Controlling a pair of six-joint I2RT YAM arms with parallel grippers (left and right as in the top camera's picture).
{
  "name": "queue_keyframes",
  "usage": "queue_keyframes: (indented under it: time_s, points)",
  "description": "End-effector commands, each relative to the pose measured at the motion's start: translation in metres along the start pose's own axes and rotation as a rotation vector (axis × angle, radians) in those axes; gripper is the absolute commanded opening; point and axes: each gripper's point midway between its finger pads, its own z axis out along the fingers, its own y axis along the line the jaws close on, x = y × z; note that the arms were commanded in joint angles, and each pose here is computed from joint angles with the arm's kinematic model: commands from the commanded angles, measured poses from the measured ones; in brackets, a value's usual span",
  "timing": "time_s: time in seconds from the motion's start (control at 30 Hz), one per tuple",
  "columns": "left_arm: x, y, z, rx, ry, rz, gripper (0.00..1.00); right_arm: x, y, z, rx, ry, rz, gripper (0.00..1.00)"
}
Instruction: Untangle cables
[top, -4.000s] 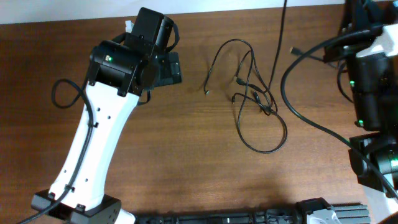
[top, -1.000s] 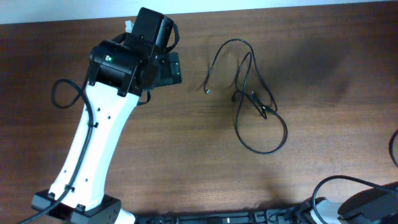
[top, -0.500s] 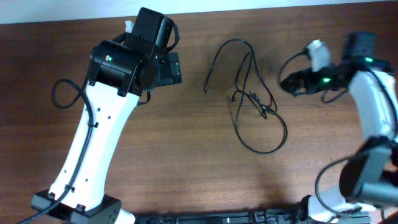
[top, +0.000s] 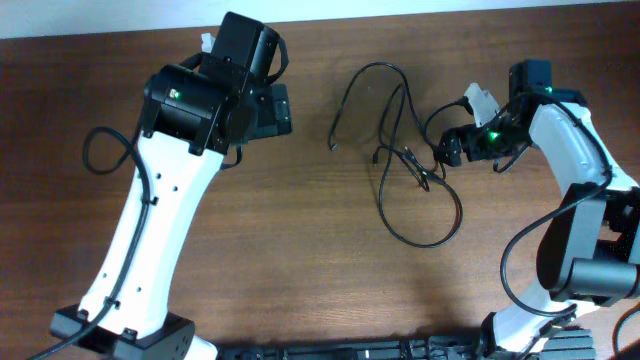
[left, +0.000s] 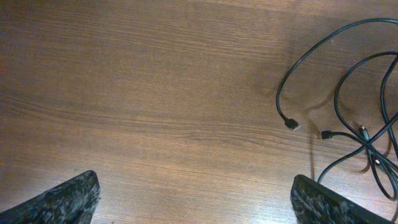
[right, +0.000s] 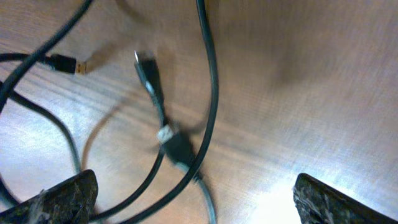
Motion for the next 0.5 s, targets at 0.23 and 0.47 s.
queue_keyframes:
  time_s: [0.23,0.47]
  points:
    - [-0.005,0.003,-0.01,0.008,-0.033,-0.022,0.99,0.034,0.005,0.02,-0.018,0.11,0.265,0.92]
    - [-0.005,0.003,-0.01,0.008,-0.033,-0.021,0.99,0.03,0.019,0.036,-0.019,0.095,0.29,0.79]
